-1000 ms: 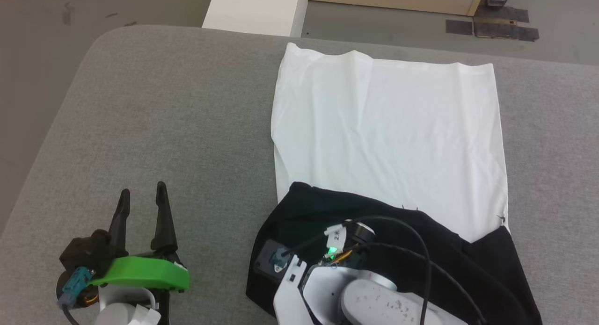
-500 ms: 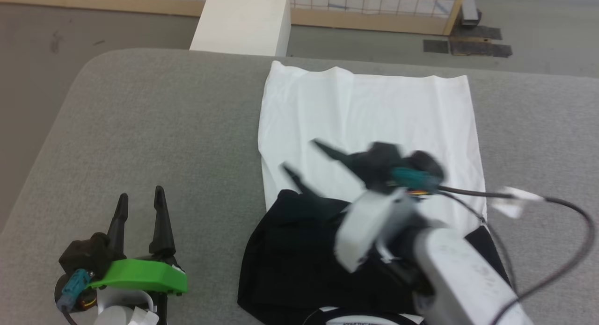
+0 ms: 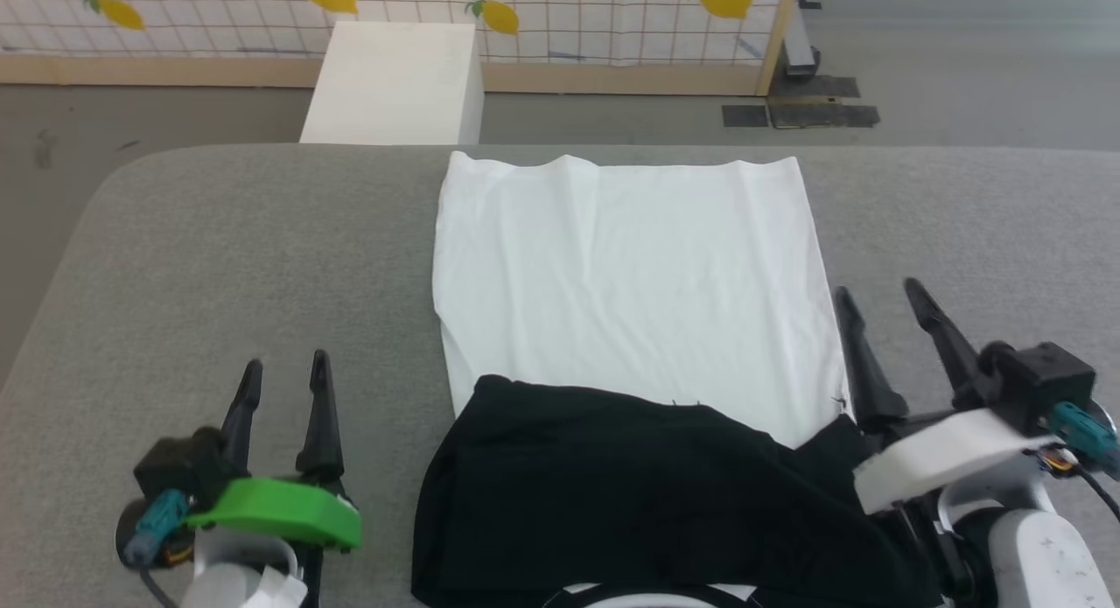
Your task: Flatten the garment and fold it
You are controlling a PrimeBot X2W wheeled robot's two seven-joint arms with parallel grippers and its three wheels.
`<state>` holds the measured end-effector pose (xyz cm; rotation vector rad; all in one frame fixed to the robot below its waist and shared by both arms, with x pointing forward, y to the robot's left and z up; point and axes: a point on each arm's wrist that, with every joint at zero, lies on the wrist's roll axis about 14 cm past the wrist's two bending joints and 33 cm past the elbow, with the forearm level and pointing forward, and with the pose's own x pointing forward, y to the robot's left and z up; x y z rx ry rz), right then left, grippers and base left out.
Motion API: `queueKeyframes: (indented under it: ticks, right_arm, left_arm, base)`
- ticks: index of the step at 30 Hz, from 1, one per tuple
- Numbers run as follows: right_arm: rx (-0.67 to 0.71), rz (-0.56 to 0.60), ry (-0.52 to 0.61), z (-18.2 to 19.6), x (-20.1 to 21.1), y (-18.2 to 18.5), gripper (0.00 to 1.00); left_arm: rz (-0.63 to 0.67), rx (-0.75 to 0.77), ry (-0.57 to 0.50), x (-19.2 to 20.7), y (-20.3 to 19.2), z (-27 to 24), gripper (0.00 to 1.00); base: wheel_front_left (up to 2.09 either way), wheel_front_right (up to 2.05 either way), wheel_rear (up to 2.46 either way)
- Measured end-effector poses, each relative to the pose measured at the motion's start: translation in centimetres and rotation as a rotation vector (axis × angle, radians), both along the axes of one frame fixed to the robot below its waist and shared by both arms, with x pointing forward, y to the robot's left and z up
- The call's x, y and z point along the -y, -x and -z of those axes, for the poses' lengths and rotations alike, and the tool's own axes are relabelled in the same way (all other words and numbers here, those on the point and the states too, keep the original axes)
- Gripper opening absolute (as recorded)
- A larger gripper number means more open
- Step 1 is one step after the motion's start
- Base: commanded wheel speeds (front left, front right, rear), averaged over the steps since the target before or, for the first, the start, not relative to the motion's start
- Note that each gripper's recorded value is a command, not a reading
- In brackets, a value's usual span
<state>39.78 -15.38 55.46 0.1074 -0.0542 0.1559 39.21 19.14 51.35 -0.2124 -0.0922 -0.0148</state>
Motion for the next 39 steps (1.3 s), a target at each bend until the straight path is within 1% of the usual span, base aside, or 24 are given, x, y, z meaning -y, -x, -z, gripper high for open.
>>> queueKeyframes:
  ticks: [4, 8, 11, 17, 20, 24, 27, 30, 33, 36, 39]
  right_arm:
    - [-0.034, 0.064, -0.002, 1.4, 2.1, 0.4, 1.0]
    - [-0.062, 0.105, -0.012, 2.6, 3.5, 0.2, 1.0]
    - [-0.086, 0.117, -0.018, 3.7, 3.9, -0.1, 1.0]
    - [-0.085, 0.14, -0.04, 4.4, 4.7, -1.6, 1.0]
    - [-0.089, 0.148, -0.055, 5.1, 5.0, -2.6, 1.0]
    - [-0.102, 0.151, -0.066, 6.3, 5.1, -3.6, 1.0]
    - [-0.112, 0.166, -0.072, 7.3, 5.6, -4.1, 1.0]
    - [-0.149, 0.189, -0.075, 9.0, 6.3, -4.1, 1.0]
    - [-0.173, 0.216, -0.072, 10.2, 7.2, -4.0, 1.0]
    - [-0.201, 0.251, -0.068, 11.3, 8.3, -3.4, 1.0]
    - [-0.226, 0.278, -0.059, 12.3, 9.1, -2.9, 1.0]
  left_arm:
    - [0.099, -0.001, -0.061, 1.8, -2.6, -1.1, 1.0]
    - [0.181, -0.02, -0.131, 2.9, -6.5, -2.4, 1.0]
    - [0.215, -0.038, -0.17, 3.1, -9.7, -3.5, 1.0]
    - [0.299, -0.142, -0.276, 4.1, -15.8, -4.0, 1.0]
    - [0.337, -0.215, -0.308, 4.7, -18.7, -3.5, 1.0]
    - [0.348, -0.296, -0.336, 4.6, -22.1, -2.4, 1.0]
    - [0.362, -0.374, -0.349, 4.8, -24.2, -0.7, 1.0]
    - [0.381, -0.465, -0.332, 5.3, -25.9, 1.9, 1.0]
    - [0.403, -0.548, -0.299, 6.3, -26.9, 4.5, 1.0]
    - [0.431, -0.63, -0.244, 7.6, -27.3, 7.1, 1.0]
    - [0.445, -0.712, -0.237, 8.5, -27.4, 9.8, 1.0]
  base:
    - [0.0, 0.0, 0.0]
    - [0.0, 0.0, 0.0]
    - [0.0, 0.0, 0.0]
    - [0.0, 0.0, 0.0]
    - [0.0, 0.0, 0.0]
    - [0.0, 0.0, 0.0]
    - [0.0, 0.0, 0.0]
    - [0.0, 0.0, 0.0]
    - [0.0, 0.0, 0.0]
    - [0.0, 0.0, 0.0]
    - [0.0, 0.0, 0.0]
